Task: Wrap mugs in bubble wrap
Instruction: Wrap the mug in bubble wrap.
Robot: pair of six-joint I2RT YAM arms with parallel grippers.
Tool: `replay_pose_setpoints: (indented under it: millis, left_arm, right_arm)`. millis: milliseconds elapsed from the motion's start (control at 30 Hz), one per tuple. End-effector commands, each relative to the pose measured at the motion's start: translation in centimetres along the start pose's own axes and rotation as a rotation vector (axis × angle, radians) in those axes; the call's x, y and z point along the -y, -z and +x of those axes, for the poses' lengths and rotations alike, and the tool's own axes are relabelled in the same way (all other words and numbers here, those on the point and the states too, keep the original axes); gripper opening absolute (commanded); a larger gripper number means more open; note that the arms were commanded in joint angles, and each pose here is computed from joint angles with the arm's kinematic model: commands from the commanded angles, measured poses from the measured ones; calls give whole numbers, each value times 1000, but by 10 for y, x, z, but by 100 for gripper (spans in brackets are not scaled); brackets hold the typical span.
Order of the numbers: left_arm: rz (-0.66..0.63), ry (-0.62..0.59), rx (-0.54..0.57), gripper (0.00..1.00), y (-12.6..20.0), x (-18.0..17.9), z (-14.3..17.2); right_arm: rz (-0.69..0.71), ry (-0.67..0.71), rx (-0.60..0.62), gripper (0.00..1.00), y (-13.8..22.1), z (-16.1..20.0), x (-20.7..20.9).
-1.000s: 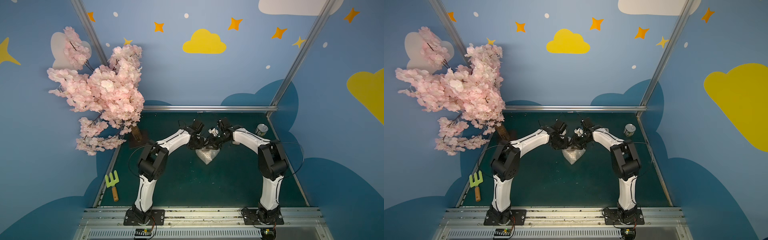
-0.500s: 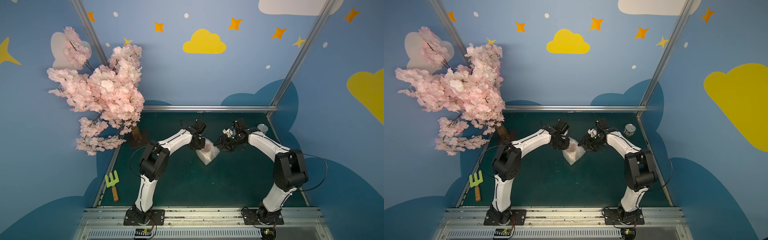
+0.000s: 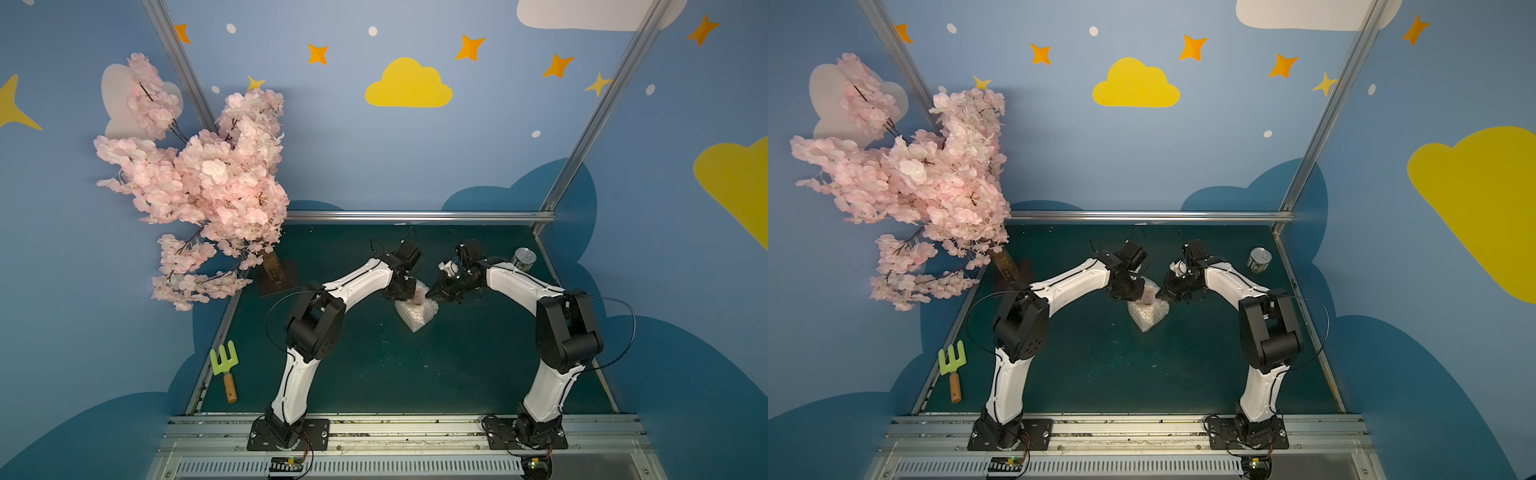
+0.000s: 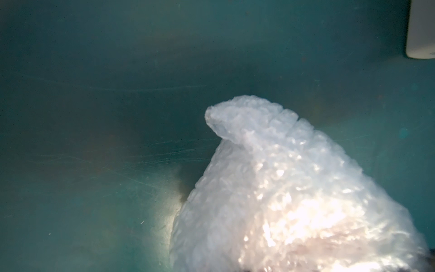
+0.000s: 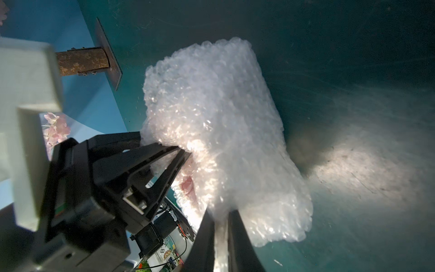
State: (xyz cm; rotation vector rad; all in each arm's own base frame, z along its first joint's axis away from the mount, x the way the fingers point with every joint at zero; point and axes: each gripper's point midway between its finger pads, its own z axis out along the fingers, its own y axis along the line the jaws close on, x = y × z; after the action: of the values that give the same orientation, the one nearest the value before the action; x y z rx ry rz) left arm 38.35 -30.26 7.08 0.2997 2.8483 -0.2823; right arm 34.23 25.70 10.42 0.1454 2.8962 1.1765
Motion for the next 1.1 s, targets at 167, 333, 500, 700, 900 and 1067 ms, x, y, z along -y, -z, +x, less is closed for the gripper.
replay_pose_setpoints:
  millis: [167, 333, 500, 700, 900, 1067]
  left_arm:
    - [12, -55, -77, 13, -18, 17, 22]
    - [7, -67, -71, 12, -18, 20, 21]
    - [3, -72, -75, 11, -20, 22, 20]
    - [16, -73, -50, 11, -15, 26, 15]
    - [15, -73, -55, 11, -17, 26, 17]
    - [28, -66, -38, 11, -14, 28, 15]
  right_arm:
    - [-131, 30, 23, 0, 5, -2, -43]
    - [-197, -6, -15, 1, -1, -1, -47]
    - [-128, 4, -40, 17, -1, 9, -32]
    - [-108, 14, -76, 15, -27, 10, -28]
    - [-56, 7, -51, 0, -48, 3, -26]
    - [156, 45, -61, 0, -53, 10, -3]
